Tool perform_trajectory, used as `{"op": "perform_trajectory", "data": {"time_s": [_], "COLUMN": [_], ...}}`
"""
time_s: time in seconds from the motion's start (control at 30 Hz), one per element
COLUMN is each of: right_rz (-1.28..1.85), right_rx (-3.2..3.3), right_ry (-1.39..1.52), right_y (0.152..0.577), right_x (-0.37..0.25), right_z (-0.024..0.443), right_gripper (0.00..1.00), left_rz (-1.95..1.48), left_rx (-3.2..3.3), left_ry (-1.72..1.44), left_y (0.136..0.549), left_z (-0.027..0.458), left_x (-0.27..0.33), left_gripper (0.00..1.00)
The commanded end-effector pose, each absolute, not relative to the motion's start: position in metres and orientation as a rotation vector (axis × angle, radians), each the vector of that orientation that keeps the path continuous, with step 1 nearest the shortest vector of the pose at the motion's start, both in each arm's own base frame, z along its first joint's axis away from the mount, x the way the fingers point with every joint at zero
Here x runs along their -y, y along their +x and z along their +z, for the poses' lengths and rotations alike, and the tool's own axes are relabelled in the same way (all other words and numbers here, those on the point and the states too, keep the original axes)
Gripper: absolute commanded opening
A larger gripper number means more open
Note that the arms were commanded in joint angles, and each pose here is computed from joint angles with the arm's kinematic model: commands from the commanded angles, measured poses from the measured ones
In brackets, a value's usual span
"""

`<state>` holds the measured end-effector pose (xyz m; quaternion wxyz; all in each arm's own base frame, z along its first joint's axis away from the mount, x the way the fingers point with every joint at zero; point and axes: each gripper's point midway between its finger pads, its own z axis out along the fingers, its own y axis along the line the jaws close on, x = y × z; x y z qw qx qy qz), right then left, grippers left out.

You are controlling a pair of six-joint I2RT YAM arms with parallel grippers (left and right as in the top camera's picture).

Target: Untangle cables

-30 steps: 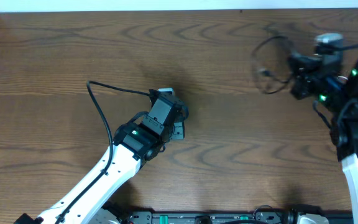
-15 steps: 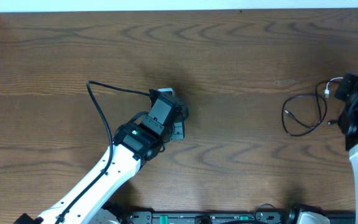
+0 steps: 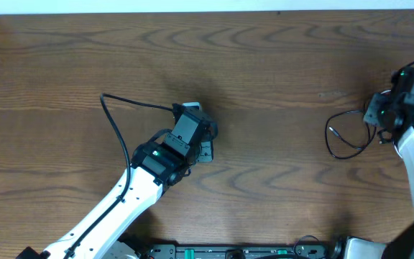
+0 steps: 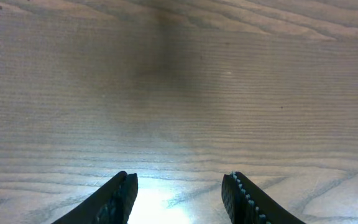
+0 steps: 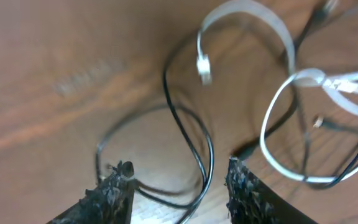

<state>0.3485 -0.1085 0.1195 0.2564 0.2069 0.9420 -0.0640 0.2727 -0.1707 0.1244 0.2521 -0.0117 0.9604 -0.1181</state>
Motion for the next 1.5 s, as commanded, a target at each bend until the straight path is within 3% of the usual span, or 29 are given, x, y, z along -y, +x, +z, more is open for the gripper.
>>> {"op": "perform_trajectory", "data": {"time_s": [0.0, 0.53, 0.6, 0.67, 0.7, 0.83, 1.0, 1.23, 1.47], "right_rz": [-0.263, -0.366, -0.366, -0.355, -0.356, -0.306, -0.188, -0.215, -0.444], "right_rx": [-2.628, -2.851, -2.865, -2.880, -2.881, -2.870, -2.769, -2.465, -2.152], "right_ry": [0.613, 0.705, 0.734, 0.741, 0.742, 0.737, 0.712, 0.590, 0.649], "right_y": [0.343, 0.326, 0.323, 0.321, 0.321, 0.326, 0.351, 0.386, 0.370], "right_x": [0.120, 0.137, 0.139, 0.140, 0.140, 0.135, 0.130, 0.142, 0.181], "right_z": [0.096, 0.008, 0.001, -0.004, -0.004, -0.001, 0.034, 0.152, 0.250], "right_gripper": [0.46, 0.43, 0.35, 0.16, 0.01, 0.01, 0.01, 0.01, 0.01], "left_rz": [-0.282, -0.281, -0.281, -0.281, -0.281, -0.281, -0.281, -0.281, -0.281], "left_rx": [-2.616, -2.616, -2.617, -2.617, -2.617, -2.617, -2.617, -2.617, -2.617], "left_ry": [-0.016, -0.016, -0.016, -0.016, -0.016, -0.016, -0.016, -0.016, -0.016], "left_y": [0.272, 0.272, 0.272, 0.272, 0.272, 0.272, 0.272, 0.272, 0.272], "left_z": [0.121, 0.121, 0.121, 0.121, 0.121, 0.121, 0.121, 0.121, 0.121], "left_x": [0.166, 0.166, 0.166, 0.166, 0.166, 0.166, 0.166, 0.166, 0.166], "left_gripper": [0.49, 0.49, 0.49, 0.49, 0.49, 0.49, 0.49, 0.49, 0.49]}}
